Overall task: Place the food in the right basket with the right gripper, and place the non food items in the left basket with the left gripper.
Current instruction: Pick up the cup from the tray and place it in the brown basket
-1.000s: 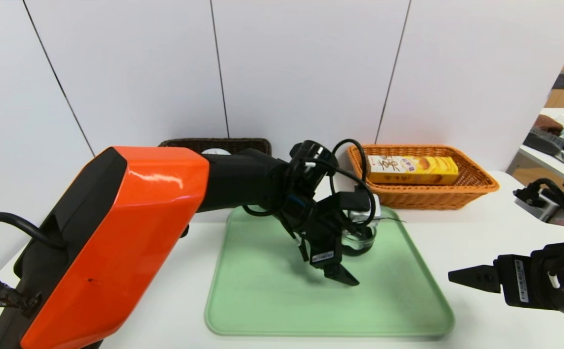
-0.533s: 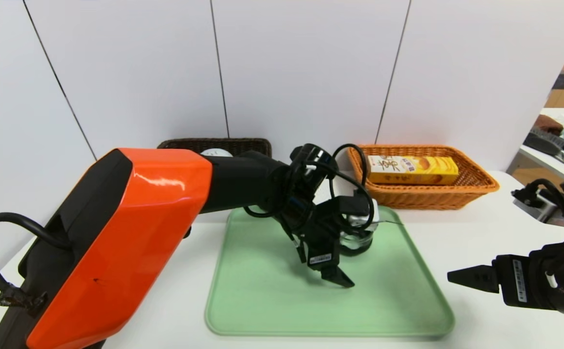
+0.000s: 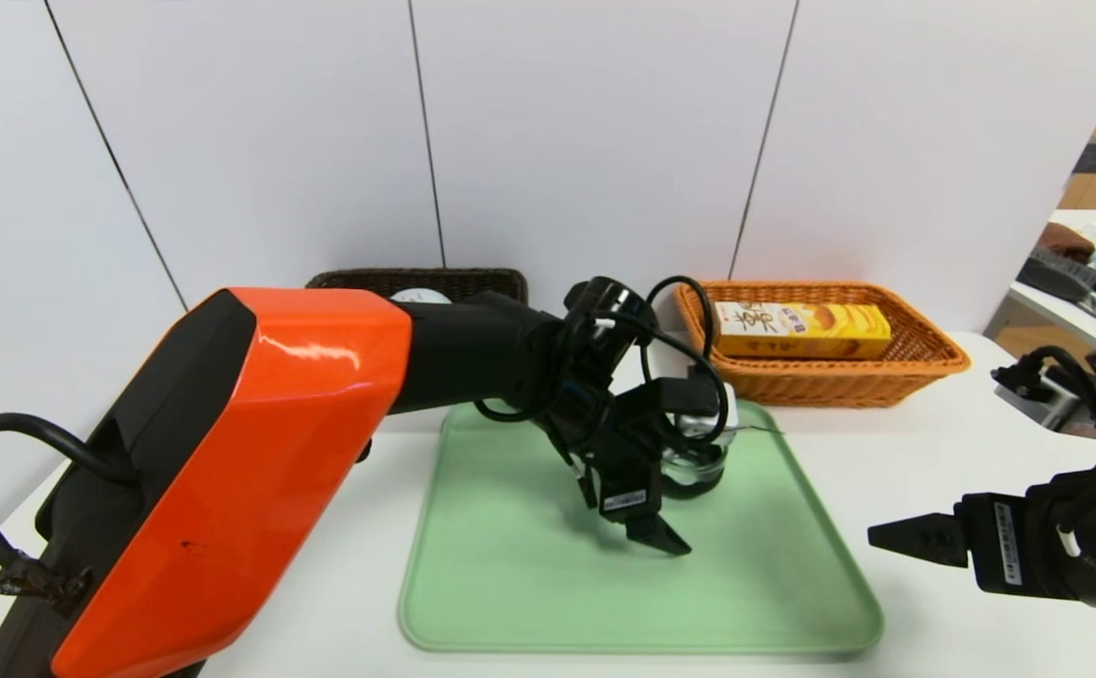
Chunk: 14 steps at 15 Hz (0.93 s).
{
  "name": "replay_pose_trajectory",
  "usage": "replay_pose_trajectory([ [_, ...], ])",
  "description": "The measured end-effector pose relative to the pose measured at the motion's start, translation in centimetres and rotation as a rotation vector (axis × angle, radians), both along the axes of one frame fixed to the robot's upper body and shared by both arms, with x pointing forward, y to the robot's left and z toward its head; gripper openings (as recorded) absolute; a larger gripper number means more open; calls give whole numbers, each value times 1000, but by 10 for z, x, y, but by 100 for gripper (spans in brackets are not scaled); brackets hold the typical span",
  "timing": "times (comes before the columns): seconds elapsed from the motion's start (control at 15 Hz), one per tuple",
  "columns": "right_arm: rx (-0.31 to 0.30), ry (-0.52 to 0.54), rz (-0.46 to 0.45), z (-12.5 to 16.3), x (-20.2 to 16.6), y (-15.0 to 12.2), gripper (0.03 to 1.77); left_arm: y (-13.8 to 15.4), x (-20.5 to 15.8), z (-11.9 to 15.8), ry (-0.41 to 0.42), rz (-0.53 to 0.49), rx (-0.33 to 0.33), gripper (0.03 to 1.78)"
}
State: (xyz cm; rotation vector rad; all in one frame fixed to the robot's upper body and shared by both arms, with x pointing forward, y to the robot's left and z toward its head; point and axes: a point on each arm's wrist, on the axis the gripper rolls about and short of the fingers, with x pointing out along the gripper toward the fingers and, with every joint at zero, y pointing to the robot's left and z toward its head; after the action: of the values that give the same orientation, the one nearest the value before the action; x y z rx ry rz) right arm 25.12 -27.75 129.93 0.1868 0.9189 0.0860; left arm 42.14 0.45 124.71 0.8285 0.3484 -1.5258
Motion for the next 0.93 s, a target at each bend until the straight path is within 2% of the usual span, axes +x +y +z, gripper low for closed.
replay_pose_trajectory([
  [0.33,1,-1,1,0,0,0,170,0,0,1,-2,1,-3,169],
  [0.4,0,-1,1,0,0,0,170,0,0,1,-2,1,-3,148],
  [0.6,-1,-2,0,0,0,0,170,0,0,1,-3,0,-5,104],
  [0.8,-1,-2,0,0,0,0,170,0,0,1,-3,0,-6,73],
  [0.87,-1,-1,-1,0,0,0,170,0,0,2,-3,1,-6,28],
  [0.93,-1,-1,0,0,0,0,170,0,0,3,-9,-1,-12,7],
])
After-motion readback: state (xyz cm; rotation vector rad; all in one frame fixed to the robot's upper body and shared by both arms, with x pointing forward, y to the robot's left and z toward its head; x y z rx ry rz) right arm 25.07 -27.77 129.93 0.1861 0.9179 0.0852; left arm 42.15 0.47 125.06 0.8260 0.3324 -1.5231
